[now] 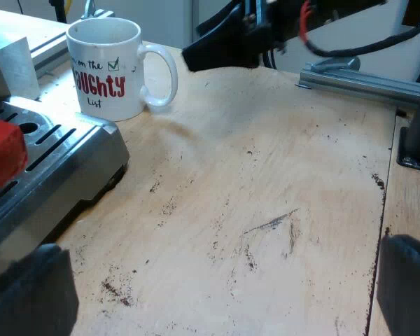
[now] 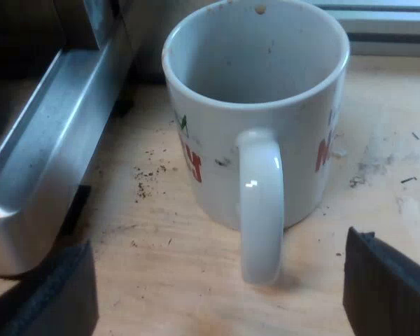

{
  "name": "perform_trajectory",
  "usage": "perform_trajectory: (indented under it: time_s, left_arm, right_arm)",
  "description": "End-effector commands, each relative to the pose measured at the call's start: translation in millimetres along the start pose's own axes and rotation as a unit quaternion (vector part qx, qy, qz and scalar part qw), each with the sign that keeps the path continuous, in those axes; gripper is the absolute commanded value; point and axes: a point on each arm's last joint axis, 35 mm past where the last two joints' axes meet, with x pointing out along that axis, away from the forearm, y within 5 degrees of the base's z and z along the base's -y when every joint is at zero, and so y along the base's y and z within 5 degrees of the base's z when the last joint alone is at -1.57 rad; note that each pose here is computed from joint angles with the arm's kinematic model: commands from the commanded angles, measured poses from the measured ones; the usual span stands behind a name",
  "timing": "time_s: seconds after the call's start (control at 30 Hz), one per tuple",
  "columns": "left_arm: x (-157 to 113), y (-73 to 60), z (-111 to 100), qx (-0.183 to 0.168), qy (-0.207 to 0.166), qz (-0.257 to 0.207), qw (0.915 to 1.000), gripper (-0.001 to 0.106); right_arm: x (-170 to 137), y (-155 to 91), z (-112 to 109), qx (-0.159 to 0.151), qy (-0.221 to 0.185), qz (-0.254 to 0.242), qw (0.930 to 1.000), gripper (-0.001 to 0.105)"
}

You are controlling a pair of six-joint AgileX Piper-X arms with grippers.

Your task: Place mug into machine

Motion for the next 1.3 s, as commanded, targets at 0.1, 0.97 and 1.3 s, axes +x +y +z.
perform_trajectory:
  time_s: [0.1, 0.97, 1.3]
  left_arm:
    - [-0.6, -1.9, 2.7, 0.008, -0.007, -0.011, 0.9999, 0.089]
    - [-0.6, -1.9, 2.7, 0.004, -0.007, -0.011, 0.9999, 0.089]
    - [-0.6, -1.0, 2.8, 0.001, -0.008, 0.003, 1.0000, 0.089]
  right_arm:
    - [16.3, -1.3, -2.7, -0.007, -0.003, -0.013, 0.9999, 0.070]
    - [73.1, -3.3, -8.9, -0.005, 0.020, -0.010, 0.9997, 0.058]
    - [72.2, -4.3, -5.0, -0.007, 0.006, -0.014, 0.9999, 0.000]
